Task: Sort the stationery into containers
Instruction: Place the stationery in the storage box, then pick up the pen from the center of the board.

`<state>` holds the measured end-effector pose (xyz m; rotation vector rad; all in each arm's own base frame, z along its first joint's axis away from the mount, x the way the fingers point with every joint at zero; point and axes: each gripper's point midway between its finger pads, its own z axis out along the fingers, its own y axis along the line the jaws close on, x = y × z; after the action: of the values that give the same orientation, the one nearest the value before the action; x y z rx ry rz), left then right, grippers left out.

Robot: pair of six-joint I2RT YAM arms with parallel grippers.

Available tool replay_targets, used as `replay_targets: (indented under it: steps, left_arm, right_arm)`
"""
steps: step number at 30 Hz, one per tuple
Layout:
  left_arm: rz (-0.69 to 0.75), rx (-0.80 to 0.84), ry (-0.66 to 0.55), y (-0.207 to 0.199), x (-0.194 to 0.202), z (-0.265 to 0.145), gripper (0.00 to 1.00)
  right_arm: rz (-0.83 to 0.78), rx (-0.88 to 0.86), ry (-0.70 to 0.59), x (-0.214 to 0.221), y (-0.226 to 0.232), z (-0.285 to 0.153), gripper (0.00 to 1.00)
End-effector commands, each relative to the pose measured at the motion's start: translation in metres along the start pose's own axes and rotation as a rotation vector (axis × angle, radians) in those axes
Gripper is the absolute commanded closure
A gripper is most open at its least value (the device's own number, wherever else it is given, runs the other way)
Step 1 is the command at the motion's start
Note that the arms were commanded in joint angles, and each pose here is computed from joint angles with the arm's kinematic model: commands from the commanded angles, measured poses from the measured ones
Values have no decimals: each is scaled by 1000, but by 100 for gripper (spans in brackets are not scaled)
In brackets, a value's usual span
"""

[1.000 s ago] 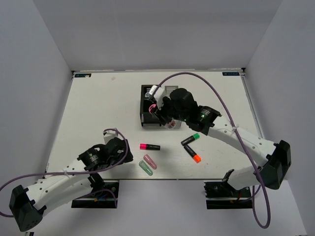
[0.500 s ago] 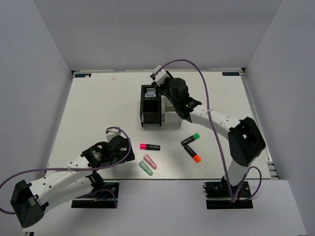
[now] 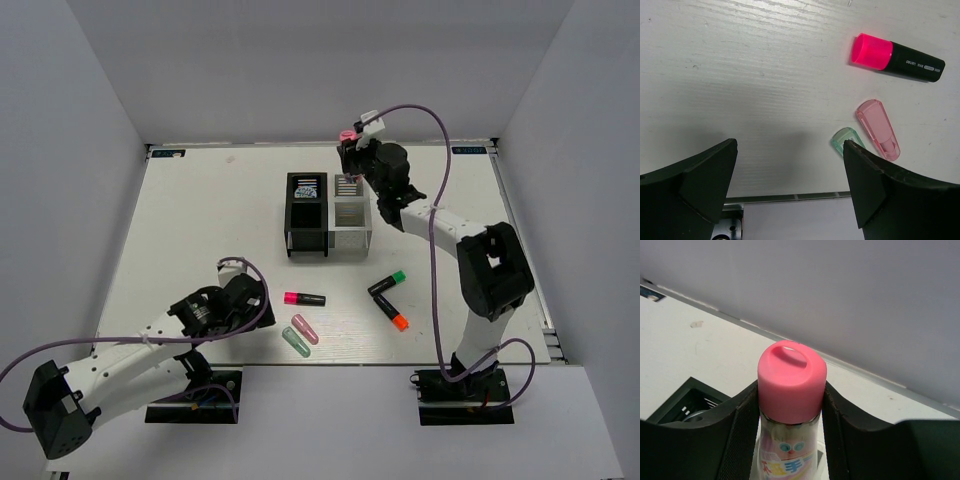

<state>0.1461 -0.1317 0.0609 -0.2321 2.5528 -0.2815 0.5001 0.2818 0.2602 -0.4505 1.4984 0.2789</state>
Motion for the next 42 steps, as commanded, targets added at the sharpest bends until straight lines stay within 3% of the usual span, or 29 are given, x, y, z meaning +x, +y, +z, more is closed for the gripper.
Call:
replay_targets:
  steps: [1, 6, 18, 19, 20, 21, 24, 25, 26, 27, 29, 30, 31, 33, 34, 36, 37, 38, 39, 40, 41, 42]
  left_arm:
    - [-5, 27, -25, -11, -11, -5, 3]
    - [-4, 30, -18, -12, -9, -2, 3]
    - [-9, 27, -14, -12, -8, -2, 3]
    - [-10, 30, -15, -13, -8, -2, 3]
    - [-8, 26, -11, -12, -7, -1, 3]
    - [-7, 35, -13, -14, -8, -1, 3]
    - [-1, 48, -11, -19, -9, 0, 3]
    - [-3, 55, -14, -22, -11, -1, 5]
    - [3, 46, -1, -22, -9, 1, 8]
    - [0, 57, 5, -26, -10, 1, 28]
    - [14, 76, 7, -37, -14, 1, 63]
    - [21, 77, 11, -39, -16, 1, 81]
    - [35, 91, 14, -48, -22, -1, 100]
    - [89, 62, 47, -50, -18, 6, 100]
    - [98, 98, 32, -66, -31, -2, 100]
    - [221, 93, 48, -79, -40, -3, 87]
    - [259, 79, 67, -79, -39, -3, 77]
    - [389, 94, 99, -77, -37, -5, 47]
    - [443, 90, 124, -86, -41, -4, 33]
    - [538, 95, 137, -87, -41, -4, 22]
    - [631, 67, 169, -81, -39, -1, 14]
    - [673, 70, 159, -87, -46, -3, 14]
  right_arm:
    - [151, -75, -136, -30, 1, 6, 100]
    - [164, -125, -182, -22, 0, 10, 100]
    - [147, -216, -118, 22, 8, 11, 100]
    - [141, -222, -111, 27, 10, 8, 89]
    - [130, -255, -114, 28, 15, 5, 67]
    - [122, -262, -109, 32, 17, 2, 31]
    - [104, -300, -113, 24, 22, -7, 10]
    - [100, -298, -129, 13, 19, -9, 10]
    - [102, -301, -107, 15, 21, -11, 10]
    - [108, -301, -103, 9, 18, -14, 12]
    - [134, -290, -80, 2, 15, -18, 46]
    - [144, -283, -97, -16, 12, -23, 68]
    - [176, -286, 19, 3, 15, -29, 100]
    - [175, -304, 3, -49, 12, -42, 100]
    - [188, -327, 154, -26, 16, -55, 100]
    - [249, -533, 368, -30, 43, -105, 43]
    - [140, -671, 370, -28, 51, -121, 23]
    - [188, -761, 545, -10, 62, -167, 10]
    - [136, -839, 559, -1, 65, -183, 13]
    - [142, -918, 550, -7, 72, -205, 23]
    - [103, -1005, 621, 20, 76, -238, 55]
    - [93, -1030, 624, 25, 78, -262, 70]
